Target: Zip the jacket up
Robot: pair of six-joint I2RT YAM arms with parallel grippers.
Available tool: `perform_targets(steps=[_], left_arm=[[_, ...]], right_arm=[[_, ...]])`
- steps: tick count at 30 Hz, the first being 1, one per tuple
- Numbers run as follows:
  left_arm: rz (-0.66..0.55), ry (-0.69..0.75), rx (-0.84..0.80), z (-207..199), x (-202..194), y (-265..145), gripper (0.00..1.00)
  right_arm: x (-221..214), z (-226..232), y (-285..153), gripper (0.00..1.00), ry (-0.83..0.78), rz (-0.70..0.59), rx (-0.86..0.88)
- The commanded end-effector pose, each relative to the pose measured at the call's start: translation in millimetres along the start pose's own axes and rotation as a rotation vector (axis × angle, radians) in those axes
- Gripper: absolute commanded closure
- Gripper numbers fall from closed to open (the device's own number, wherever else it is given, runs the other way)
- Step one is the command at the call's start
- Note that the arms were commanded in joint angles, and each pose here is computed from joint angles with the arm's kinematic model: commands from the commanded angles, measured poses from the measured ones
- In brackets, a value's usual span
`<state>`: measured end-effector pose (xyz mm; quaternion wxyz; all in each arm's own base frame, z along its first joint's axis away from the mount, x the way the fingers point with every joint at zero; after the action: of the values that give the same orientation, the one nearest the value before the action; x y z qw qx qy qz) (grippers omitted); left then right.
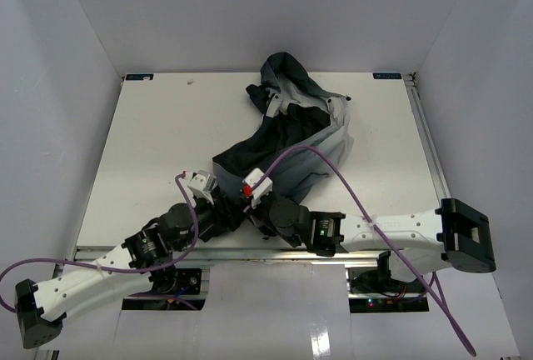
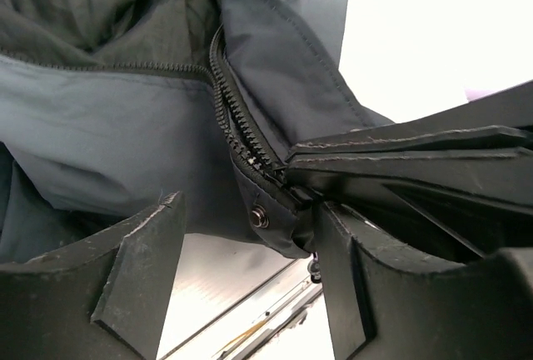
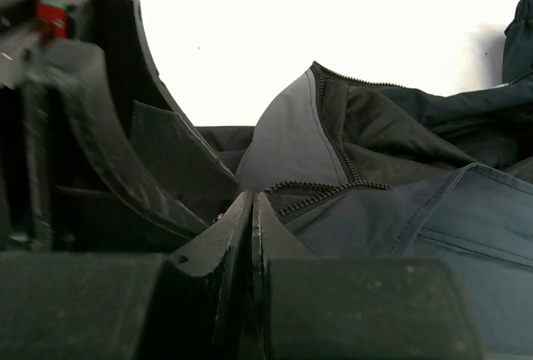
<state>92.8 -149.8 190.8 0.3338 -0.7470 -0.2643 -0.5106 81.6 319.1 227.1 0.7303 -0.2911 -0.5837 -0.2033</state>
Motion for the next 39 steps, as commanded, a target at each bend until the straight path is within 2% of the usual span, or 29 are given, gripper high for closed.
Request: perform_targets(steps=[1, 3, 6, 9, 10, 14, 25, 33, 39], left_arm=[[-0.019, -0.003, 0.020, -2.7, 12.4, 2.0, 0.33], [-0.015, -0.004, 0.035, -1.1, 10.5, 2.3, 0.38], [-0.022, -0.013, 0.045, 0.2, 9.7, 1.5, 0.56], [-0.033, -0.025, 0.056, 1.9, 8.3, 0.4, 0.92], [-0.040, -0.029, 0.055, 2.2, 8.6, -0.5, 1.00], [-0.072, -0.049, 0.021, 0.9, 12.3, -6.6, 1.00], [-0.043, -0.056, -0.019, -0.3, 10.0, -14.8, 1.00], [-0.053, -0.073, -0.028, -0.9, 11.9, -17.7, 1.00], [-0.050, -0.086, 0.034, -0.9, 30.2, -24.1, 1.00]], right_arm=[[22.3, 11.6, 4.2, 0.92, 0.063, -0.060, 0.027], [22.0, 12.5, 4.3, 0.92, 0.063, -0.057, 0.032], [21.4, 13.0, 5.0, 0.92, 0.065, -0.053, 0.036], [19.7, 13.9, 5.9, 0.92, 0.067, -0.052, 0.045], [19.1, 13.9, 6.3, 0.92, 0.066, -0.052, 0.045], [18.3, 9.1, 11.1, 0.92, 0.053, -0.051, 0.027], [27.6, -43.3, 36.7, 0.92, 0.038, -0.060, -0.041], [24.3, -60.1, 47.3, 0.92, 0.031, -0.048, -0.070], [47.4, -114.5, 78.7, 0.92, 0.029, -0.065, -0.150]])
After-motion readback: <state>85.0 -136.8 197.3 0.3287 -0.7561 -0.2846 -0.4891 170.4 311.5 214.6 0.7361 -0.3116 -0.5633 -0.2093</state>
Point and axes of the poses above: each gripper's point midway between its finger pads, its own y axis out along the fingers, its own z axis along the line the jaws close on, x = y × z, the point moved 10 cm from there along -y, back along the fingers, and after that the axes turned 13 degrees about y, right-handed, at the moved point
